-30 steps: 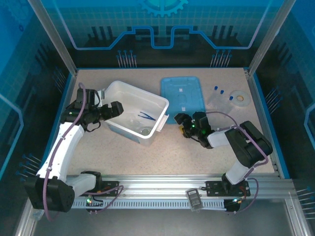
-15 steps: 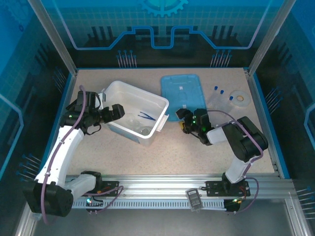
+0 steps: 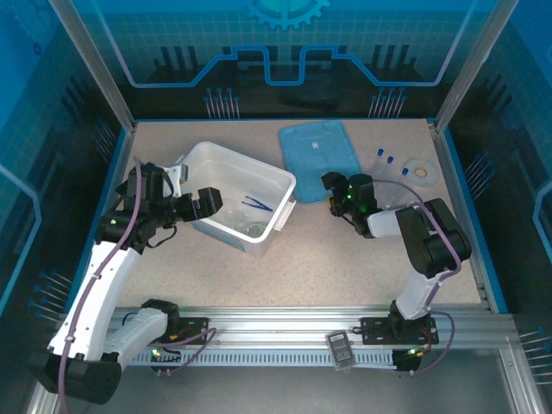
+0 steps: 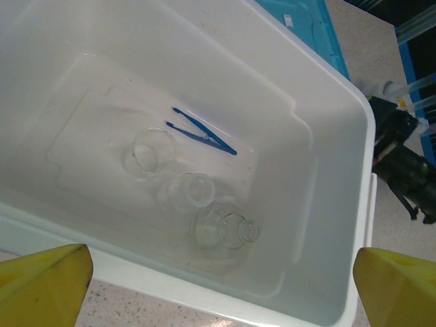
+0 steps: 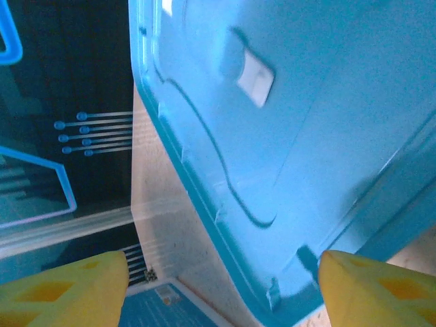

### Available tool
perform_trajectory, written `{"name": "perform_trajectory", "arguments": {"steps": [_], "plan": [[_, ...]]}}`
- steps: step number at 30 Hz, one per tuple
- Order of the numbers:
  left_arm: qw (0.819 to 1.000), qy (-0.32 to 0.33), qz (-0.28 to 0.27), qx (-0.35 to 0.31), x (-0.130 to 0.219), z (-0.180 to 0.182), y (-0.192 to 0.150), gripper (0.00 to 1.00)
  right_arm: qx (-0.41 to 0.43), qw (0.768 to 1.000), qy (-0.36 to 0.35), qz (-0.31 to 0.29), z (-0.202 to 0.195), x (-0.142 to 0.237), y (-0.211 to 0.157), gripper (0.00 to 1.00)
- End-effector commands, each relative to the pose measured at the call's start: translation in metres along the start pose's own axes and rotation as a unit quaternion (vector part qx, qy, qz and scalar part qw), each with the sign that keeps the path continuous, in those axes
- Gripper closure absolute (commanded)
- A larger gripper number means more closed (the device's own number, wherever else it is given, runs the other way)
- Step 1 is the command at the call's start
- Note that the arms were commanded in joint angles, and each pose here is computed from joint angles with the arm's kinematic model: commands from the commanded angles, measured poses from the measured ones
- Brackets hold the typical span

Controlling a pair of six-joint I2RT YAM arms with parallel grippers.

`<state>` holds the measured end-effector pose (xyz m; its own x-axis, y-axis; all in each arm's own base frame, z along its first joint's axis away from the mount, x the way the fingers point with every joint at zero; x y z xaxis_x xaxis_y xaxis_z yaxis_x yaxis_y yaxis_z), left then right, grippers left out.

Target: Organize the chemistry lab equipment

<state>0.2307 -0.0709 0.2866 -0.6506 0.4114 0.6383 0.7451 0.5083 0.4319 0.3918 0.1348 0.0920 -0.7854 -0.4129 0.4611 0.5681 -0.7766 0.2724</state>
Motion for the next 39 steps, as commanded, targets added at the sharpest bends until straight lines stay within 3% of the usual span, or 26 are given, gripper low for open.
{"name": "perform_trajectory", "arguments": {"steps": [1,12,19,39], "plan": [[0.999,-0.027,0.01,-0.019,0.018,-0.012,-0.009,0.01,-0.013,1.0,-0.008,-0.02,-0.006,-0.004,0.014,0.25],[0.992,-0.052,0.104,-0.049,0.005,-0.015,-0.068,0.01,0.004,1.0,-0.002,0.004,0.005,0.01,-0.009,0.25],[0.99,-0.034,0.129,-0.053,-0.012,-0.008,-0.09,0.01,-0.002,1.0,-0.008,0.011,-0.005,0.016,-0.019,0.25],[0.989,-0.01,0.136,-0.064,-0.063,-0.014,-0.096,0.01,-0.018,1.0,-0.018,0.012,-0.005,-0.007,0.009,0.24]]}}
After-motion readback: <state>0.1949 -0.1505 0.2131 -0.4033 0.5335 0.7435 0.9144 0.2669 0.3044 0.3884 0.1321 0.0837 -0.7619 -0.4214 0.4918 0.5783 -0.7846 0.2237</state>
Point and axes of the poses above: each hand's point on the last joint's axis, 136 mm out from that joint toward the fingers, its own x axis back along the fingers, its own z axis along the line the jaws close on, y = z × x, the point moved 5 cm from there along x, back along the fingers, and after that the axes turned 15 degrees about x, right-handed, at the moved point
